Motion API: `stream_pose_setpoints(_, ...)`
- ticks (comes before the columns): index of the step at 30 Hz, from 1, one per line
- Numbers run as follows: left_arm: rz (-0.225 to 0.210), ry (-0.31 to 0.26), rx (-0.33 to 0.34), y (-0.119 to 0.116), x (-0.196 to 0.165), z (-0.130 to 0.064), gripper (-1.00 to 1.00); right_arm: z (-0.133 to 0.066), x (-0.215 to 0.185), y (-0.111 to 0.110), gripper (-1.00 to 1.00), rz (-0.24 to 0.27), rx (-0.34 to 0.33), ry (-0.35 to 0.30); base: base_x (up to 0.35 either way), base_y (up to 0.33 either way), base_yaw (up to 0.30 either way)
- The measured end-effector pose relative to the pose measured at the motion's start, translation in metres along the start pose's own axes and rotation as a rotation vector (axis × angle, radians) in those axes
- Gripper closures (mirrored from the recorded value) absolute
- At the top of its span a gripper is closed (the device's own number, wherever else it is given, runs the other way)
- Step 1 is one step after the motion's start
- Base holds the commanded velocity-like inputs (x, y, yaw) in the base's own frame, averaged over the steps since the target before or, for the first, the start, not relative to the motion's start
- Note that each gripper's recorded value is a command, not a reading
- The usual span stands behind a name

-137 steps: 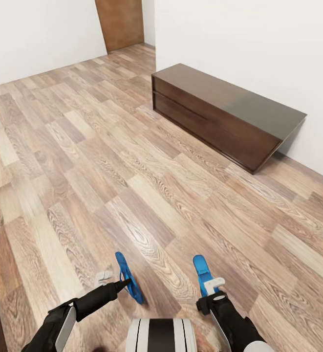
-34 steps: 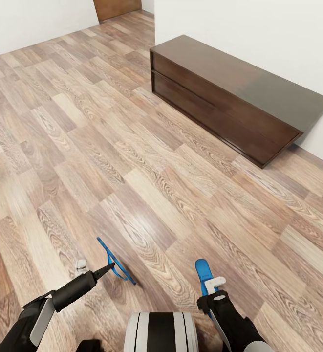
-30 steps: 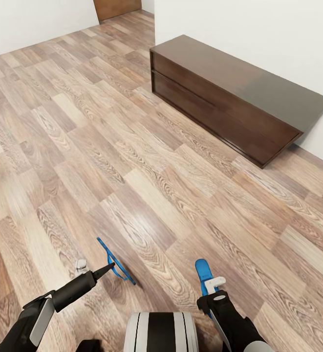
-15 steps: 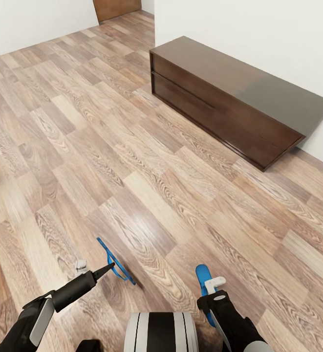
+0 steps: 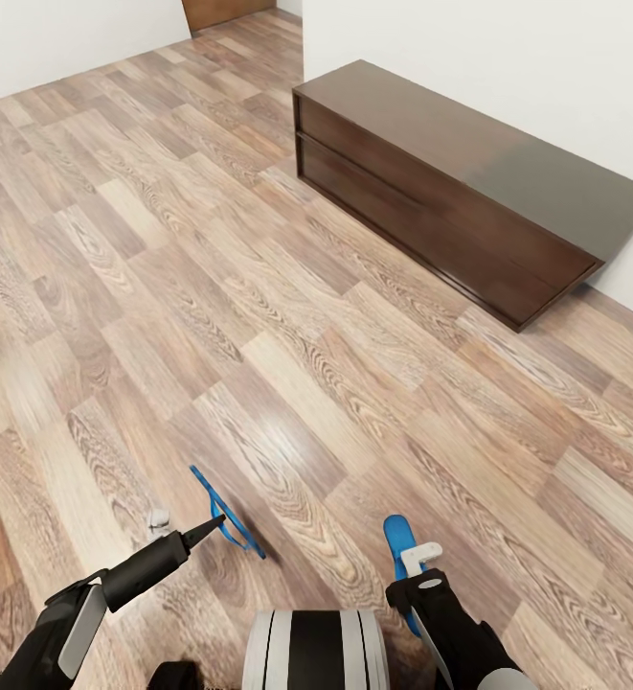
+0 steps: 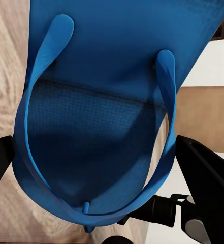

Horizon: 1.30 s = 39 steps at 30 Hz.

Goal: In the bedroom, move the book from the bed onto either nightstand, and place the two sandals side by side next to the bed.

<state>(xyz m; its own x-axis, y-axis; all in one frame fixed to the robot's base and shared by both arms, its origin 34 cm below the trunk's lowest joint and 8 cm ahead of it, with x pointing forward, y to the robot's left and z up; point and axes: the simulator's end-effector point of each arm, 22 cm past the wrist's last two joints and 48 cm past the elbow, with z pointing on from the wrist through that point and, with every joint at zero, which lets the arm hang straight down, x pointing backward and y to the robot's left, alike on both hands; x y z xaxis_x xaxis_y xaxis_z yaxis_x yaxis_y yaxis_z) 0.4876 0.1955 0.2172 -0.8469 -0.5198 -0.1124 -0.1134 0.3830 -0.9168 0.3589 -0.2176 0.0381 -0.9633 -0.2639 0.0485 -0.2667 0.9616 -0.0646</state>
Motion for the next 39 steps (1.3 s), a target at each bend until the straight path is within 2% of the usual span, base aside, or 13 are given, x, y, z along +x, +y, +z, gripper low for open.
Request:
stream_pose_setpoints(6,-0.019,0.009,-0.013,0.0104,0.0069,0.0003,1.00,0.0076,0.0106,0.0033,-1.00,-0.001,-0.006,0.023,0.000,0.000,0.000)
stream_pose_setpoints(39,-0.019,0.009,-0.013,0.0103,0.0068,0.0003,1.00,0.0076,0.0106,0.0033,-1.00,-0.001,-0.006,0.024,0.024,-0.010,0.000)
